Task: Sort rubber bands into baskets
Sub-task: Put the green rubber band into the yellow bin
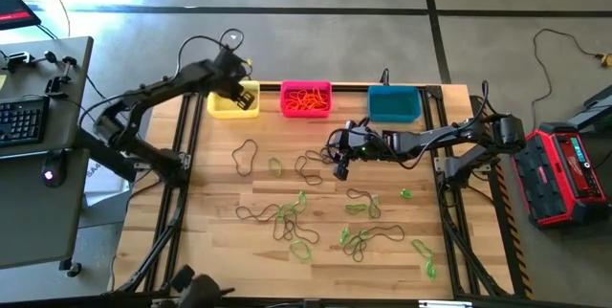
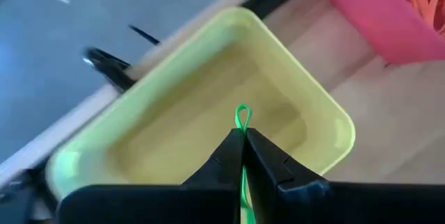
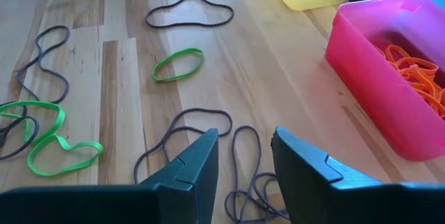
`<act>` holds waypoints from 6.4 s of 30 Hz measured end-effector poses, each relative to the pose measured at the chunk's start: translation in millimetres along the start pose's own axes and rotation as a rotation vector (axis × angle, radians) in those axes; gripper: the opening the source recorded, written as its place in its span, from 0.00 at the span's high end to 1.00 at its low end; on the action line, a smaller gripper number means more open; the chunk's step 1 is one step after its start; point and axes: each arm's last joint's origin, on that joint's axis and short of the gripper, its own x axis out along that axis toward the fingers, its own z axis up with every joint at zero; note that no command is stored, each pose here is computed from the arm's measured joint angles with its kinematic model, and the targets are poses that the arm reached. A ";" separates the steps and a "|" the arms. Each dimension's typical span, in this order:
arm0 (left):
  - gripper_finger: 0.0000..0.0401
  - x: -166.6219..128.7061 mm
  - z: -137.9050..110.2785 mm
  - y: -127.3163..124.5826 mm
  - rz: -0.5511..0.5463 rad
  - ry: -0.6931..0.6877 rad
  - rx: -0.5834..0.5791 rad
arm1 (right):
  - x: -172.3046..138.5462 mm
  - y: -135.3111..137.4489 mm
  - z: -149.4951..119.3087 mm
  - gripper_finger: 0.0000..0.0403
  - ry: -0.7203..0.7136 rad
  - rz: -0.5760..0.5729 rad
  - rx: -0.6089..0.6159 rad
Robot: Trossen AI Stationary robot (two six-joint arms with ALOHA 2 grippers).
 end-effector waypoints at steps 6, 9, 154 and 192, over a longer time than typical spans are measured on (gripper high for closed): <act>1.00 36.8 -2.7 14.0 -0.023 0.104 -0.040 | 0.5 -3.7 0.2 0.69 0.001 -0.010 0.010; 1.00 52.5 -5.1 15.1 -0.028 0.149 -0.030 | 0.7 -4.8 0.2 0.69 0.001 -0.013 0.017; 0.67 13.4 11.7 -0.7 0.021 -0.087 0.155 | 0.6 -9.0 -3.9 0.69 0.036 -0.102 0.090; 0.67 -32.5 9.2 -158.8 -0.376 -0.690 0.448 | -54.9 39.8 -33.7 0.69 0.828 -0.202 0.170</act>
